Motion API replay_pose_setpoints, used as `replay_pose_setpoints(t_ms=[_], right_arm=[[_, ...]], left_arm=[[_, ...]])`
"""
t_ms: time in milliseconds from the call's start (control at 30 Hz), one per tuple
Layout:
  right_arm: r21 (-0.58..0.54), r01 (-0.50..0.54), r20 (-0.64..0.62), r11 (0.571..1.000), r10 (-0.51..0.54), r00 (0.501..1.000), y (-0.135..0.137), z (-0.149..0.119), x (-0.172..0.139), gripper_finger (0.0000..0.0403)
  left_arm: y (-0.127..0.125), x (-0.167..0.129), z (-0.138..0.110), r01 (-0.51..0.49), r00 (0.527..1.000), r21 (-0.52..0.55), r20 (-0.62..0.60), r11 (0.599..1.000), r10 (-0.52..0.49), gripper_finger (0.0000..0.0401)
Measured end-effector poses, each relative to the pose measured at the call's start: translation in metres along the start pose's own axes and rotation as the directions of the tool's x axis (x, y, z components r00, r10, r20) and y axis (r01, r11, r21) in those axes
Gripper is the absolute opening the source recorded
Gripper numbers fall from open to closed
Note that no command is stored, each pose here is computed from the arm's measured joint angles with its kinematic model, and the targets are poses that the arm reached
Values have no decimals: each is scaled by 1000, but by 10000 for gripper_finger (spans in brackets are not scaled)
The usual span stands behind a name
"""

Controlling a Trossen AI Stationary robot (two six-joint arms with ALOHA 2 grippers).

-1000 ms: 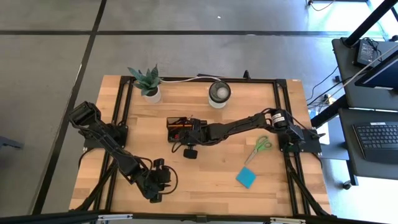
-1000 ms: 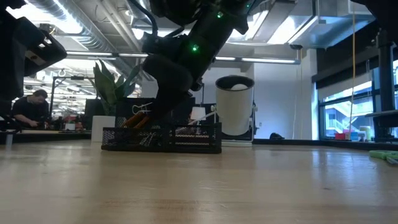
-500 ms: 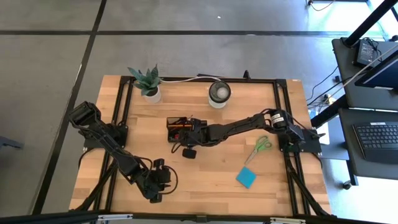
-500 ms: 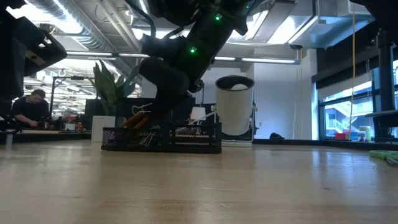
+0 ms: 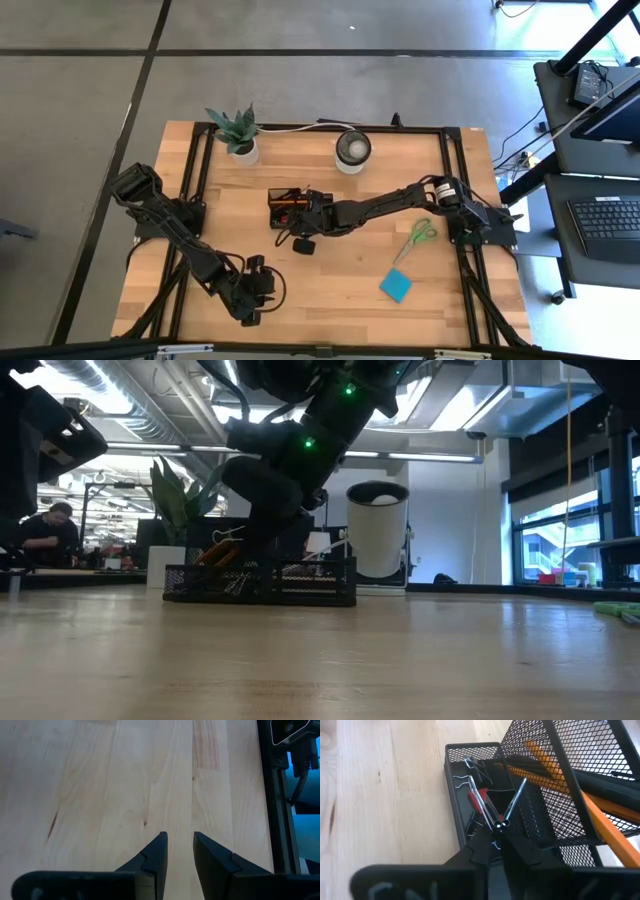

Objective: Pick and place office supplies into organizer
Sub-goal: Put the black binder clip in the desk organizer, then put the blue sticky note in the desk organizer

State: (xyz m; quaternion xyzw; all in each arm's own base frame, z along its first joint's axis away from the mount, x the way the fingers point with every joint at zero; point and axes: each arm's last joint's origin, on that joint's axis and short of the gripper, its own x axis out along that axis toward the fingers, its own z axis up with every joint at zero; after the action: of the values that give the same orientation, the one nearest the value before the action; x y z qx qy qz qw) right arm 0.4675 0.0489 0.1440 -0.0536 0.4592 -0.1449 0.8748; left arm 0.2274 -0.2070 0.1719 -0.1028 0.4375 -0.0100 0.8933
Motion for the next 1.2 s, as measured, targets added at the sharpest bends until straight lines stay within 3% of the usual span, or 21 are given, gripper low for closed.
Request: replay_pose_setpoints(t_ms=[167,333,533,767,1000,1200], right_arm=[[-14,-2,-2,1000,2,1000,3,-1,-1,63],[-14,-3,-3,1000,3,1000,3,-1,-1,42],[-41,-21,-6,999,20,1000,2,2,-11,14],[-49,-90,-22,995,89,996,13,5,-75,10],[-46,-102,-49,994,99,994,20,-1,-135,56],[-29,-94,-223,995,85,971,19,-30,-204,85]], left_arm=[[4,1,3,-55,997,40,48,998,53,86],[15,3,9,-195,975,21,118,981,191,86],[28,4,8,-282,957,-7,76,960,281,86],[27,4,5,-279,959,3,58,960,278,86],[27,4,5,-258,965,2,36,966,258,86],[25,3,3,-251,967,6,37,968,251,86]])
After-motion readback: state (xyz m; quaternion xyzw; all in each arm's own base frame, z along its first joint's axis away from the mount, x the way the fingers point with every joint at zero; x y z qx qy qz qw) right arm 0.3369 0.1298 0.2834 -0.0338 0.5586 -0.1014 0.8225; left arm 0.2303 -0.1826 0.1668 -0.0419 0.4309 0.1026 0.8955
